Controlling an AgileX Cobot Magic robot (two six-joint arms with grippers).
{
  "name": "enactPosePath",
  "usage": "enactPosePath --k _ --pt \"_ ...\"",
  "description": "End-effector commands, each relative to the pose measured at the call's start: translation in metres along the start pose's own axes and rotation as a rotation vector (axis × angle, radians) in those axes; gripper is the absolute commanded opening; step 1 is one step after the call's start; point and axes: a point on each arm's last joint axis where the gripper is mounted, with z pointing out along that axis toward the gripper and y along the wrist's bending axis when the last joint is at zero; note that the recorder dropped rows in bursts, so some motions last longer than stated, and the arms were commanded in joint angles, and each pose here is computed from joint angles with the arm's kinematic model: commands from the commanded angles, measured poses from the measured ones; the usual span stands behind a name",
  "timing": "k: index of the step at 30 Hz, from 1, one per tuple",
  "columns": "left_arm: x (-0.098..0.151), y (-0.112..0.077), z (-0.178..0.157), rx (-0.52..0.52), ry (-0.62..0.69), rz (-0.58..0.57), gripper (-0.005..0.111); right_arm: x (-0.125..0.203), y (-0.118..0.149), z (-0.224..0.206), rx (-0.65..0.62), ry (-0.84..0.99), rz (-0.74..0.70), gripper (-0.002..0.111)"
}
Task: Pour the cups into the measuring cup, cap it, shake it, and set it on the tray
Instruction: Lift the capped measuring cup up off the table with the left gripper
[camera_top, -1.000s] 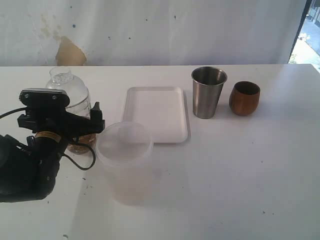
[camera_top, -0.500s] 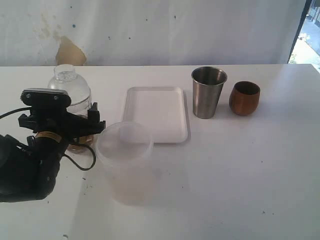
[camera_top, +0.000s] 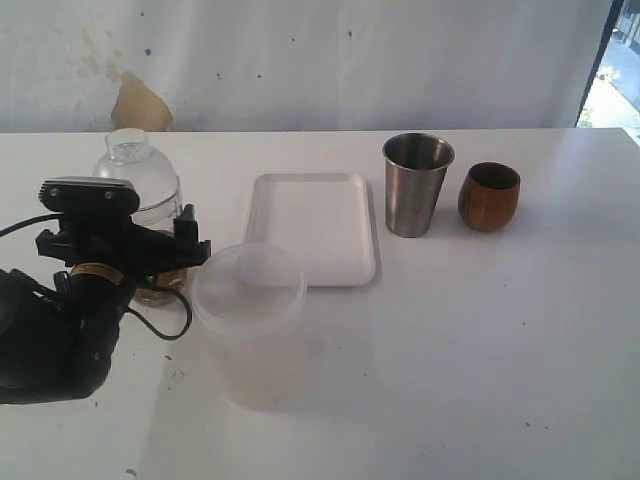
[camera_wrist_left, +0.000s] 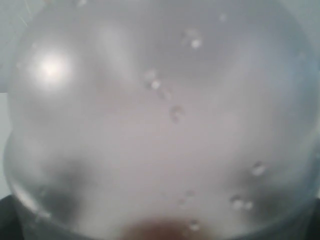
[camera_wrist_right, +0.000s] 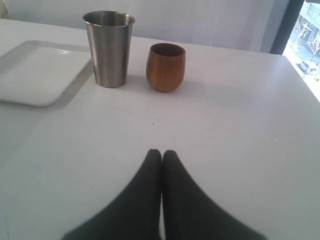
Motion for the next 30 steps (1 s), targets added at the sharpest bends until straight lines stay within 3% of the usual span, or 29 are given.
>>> enactPosePath --k 1,8,16,20,22,23,25,27,28,30 --pt "0.001 -0.001 0.0 -0.002 0.009 -0.031 0.0 0.001 0.0 0.0 0.002 -0.009 -0.002 0.0" --pt "-0.022 0.0 -0.005 0.009 -0.037 -0.06 0.0 0.001 0.0 0.0 0.002 -0.009 -0.002 0.0" --pt "-0.089 0.011 -0.024 -0.001 -0.183 0.01 0.0 0.001 0.0 0.0 0.002 -0.009 -0.002 0.0" --pt "-0.13 0.034 -0.032 -0.005 -0.195 -0.129 0.0 0.001 0.0 0.0 0.002 -0.009 -0.002 0.0" --pt "-0.143 0.037 -0.04 0.073 -0.165 -0.212 0.0 0.001 0.0 0.0 0.002 -0.009 -0.002 0.0" --pt "-0.149 0.029 -0.045 0.17 -0.152 -0.183 0.0 0.001 0.0 0.0 0.002 -0.009 -0.002 0.0" --pt "-0.157 0.005 -0.058 0.405 -0.146 0.092 0.0 0.001 0.0 0.0 0.002 -0.009 -0.002 0.0" --pt "-0.164 -0.002 -0.066 0.463 -0.121 0.153 0.0 0.001 0.0 0.0 0.002 -0.009 -0.002 0.0" --pt "-0.17 0.004 -0.066 0.421 -0.128 0.077 0.0 0.001 0.0 0.0 0.002 -0.009 -0.002 0.0" --pt "-0.182 0.04 -0.059 0.238 -0.172 -0.186 0.0 0.001 0.0 0.0 0.002 -0.009 -0.002 0.0"
